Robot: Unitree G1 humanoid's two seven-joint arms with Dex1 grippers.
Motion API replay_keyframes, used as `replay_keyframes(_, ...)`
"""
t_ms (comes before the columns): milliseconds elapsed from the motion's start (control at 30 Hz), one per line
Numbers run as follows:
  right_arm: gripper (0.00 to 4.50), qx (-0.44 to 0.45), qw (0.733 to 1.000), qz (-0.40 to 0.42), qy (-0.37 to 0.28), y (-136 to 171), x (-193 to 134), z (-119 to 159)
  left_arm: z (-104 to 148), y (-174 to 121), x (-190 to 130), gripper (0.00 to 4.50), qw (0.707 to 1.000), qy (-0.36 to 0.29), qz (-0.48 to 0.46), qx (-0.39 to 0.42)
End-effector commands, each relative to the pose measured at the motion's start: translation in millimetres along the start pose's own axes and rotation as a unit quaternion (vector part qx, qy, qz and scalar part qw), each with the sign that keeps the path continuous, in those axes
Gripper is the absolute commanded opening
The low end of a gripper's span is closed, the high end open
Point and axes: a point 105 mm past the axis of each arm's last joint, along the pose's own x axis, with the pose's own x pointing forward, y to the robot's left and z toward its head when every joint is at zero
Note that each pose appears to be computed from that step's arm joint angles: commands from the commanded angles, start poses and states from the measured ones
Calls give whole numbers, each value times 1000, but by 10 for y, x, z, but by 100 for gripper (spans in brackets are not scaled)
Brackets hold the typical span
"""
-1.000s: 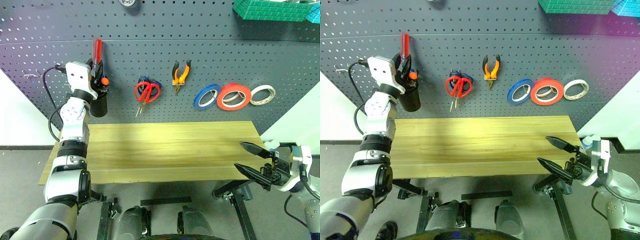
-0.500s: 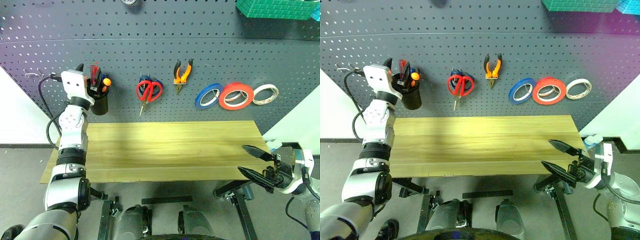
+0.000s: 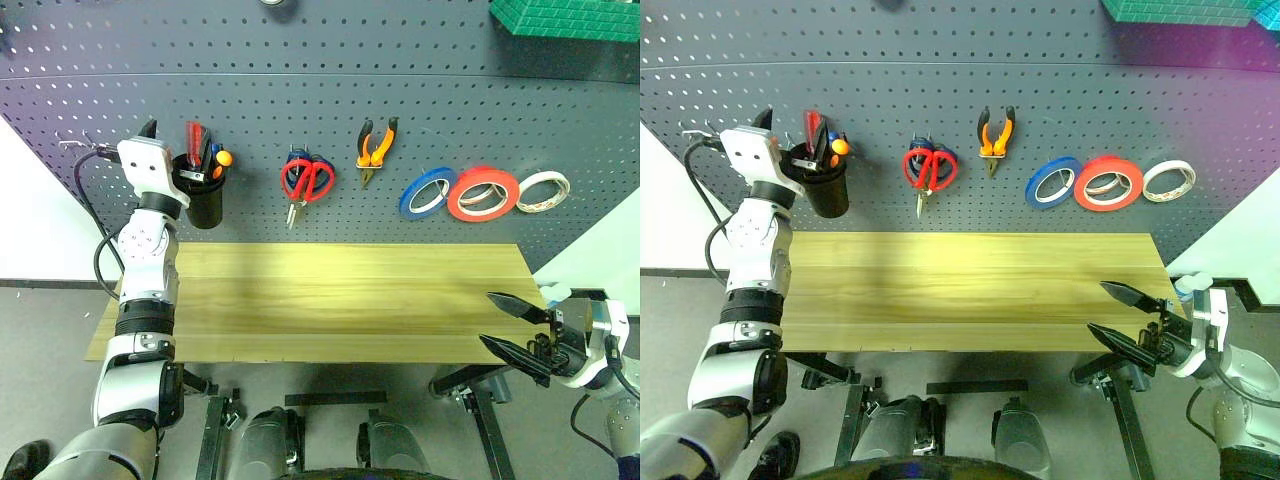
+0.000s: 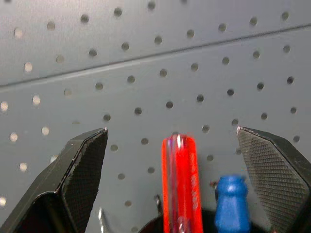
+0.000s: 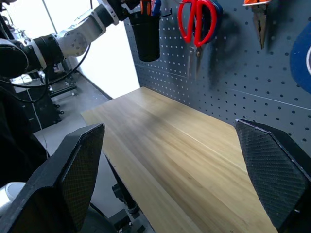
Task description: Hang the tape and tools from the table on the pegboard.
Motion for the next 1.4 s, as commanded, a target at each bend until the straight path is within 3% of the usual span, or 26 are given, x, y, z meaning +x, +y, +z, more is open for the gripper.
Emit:
replay_keyframes(33, 450, -26, 1000, 1, -2, -46, -31, 92, 338, -12, 103, 447, 998, -57, 2, 6)
replay_keyframes(433, 450, -48, 998, 17, -21, -205, 138, 158, 865, 36, 335, 447, 988, -128, -7, 85)
replay_keyframes(567, 450, -49, 998, 16, -28, -290, 120, 111, 915, -32, 400, 447, 989, -132, -37, 52)
replay_keyframes(867, 450, -64, 997, 20, -46, -381, 244, 80, 633, -757, 250, 447, 972, -47, -224, -59)
replay_keyframes(1233, 450, -75, 995, 26, -68, -329, 504, 175, 372, -1519, -335, 447, 894, 68, -409, -169)
replay_keyframes(1333, 450, -76, 994, 20, -73, -308, 550, 212, 197, -1705, -625, 447, 862, 122, -445, -210)
replay_keyframes(1400, 450, -76, 994, 17, -72, -275, 563, 220, 36, -1735, -795, 447, 857, 151, -443, -216)
